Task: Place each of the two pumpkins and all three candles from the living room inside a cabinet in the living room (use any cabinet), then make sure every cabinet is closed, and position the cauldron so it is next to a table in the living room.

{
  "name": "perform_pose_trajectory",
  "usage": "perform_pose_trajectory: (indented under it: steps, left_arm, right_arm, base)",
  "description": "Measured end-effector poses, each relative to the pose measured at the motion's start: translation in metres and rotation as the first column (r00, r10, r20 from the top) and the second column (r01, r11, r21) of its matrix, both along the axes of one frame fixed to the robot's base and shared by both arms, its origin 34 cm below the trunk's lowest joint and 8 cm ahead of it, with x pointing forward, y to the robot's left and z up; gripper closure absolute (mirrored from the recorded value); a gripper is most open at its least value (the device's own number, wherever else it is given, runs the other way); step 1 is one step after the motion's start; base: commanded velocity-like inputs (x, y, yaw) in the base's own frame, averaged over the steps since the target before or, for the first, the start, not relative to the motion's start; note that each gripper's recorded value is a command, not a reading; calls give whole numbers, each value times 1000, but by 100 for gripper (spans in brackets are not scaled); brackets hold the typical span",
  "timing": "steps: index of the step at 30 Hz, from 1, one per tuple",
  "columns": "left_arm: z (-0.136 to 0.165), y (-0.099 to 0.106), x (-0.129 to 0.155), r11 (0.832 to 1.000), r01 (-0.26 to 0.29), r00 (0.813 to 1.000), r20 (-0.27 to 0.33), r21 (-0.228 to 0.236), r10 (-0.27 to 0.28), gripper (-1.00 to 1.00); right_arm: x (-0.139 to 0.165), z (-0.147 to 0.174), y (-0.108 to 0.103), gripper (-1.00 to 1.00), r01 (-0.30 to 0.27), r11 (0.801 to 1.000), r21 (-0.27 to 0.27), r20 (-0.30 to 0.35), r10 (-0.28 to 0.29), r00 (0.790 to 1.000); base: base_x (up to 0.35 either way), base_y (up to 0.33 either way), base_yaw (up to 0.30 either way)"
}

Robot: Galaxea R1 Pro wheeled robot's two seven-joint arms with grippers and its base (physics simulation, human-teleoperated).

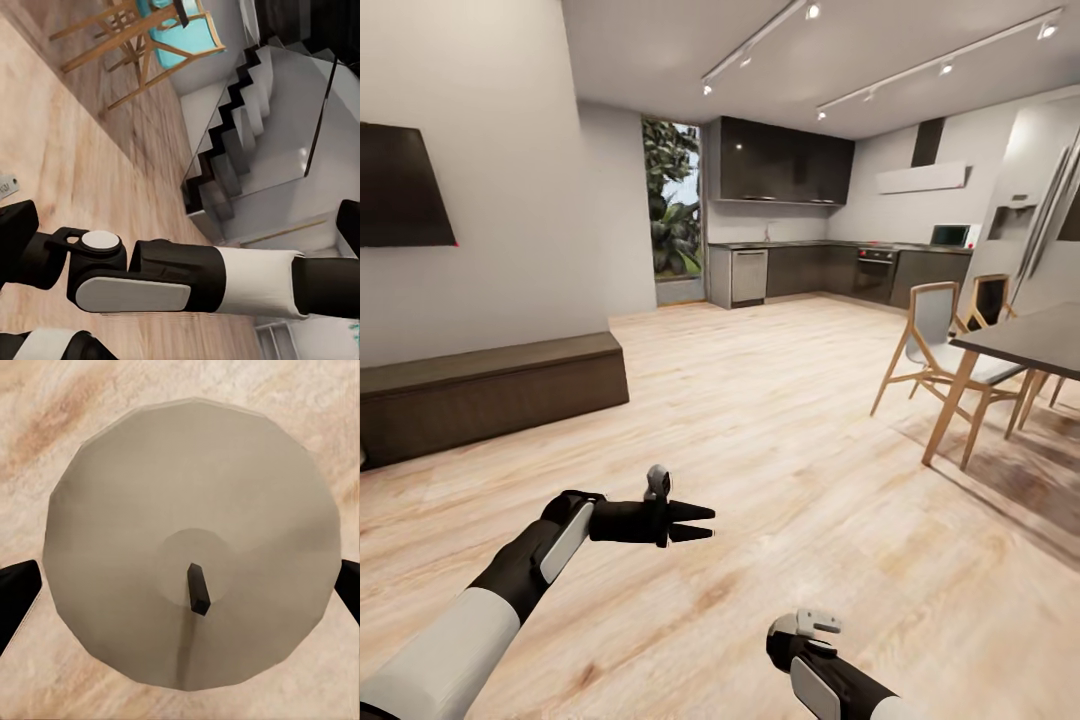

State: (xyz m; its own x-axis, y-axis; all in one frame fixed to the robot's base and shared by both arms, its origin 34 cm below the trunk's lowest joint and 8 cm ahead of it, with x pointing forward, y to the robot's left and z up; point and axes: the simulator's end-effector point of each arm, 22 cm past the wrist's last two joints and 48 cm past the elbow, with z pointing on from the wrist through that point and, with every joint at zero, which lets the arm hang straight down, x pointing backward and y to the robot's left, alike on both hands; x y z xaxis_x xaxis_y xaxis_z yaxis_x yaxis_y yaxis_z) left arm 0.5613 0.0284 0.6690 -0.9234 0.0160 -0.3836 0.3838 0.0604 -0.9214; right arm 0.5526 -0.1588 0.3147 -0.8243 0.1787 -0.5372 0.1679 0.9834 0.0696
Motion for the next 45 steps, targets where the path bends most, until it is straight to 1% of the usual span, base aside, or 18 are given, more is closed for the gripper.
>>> perform_pose_trajectory:
  steps: [8,26,35,45]
  left_arm:
    - [0,0,0,1000,0,1000,0,0,0,-100]
    - [1,0,0,1000,2,1000,0,-4,-2,-100]
    - [1,0,0,1000,1,1000,1,-2,-1,-100]
    - [1,0,0,1000,1,1000,2,-1,-1,-100]
  right_arm:
    - [0,0,0,100,0,1000,0,0,0,1000]
    - [0,0,0,100,-1,1000,0,1,1,1000]
    - [3,3,3,100,-4,1000,6,8,4,1000]
    - [3,4,4,100,-5,1000,7,10,5,1000]
  base:
    - [0,17,293]
    - [15,82,293]
    - [216,176,283]
    - [250,204,137]
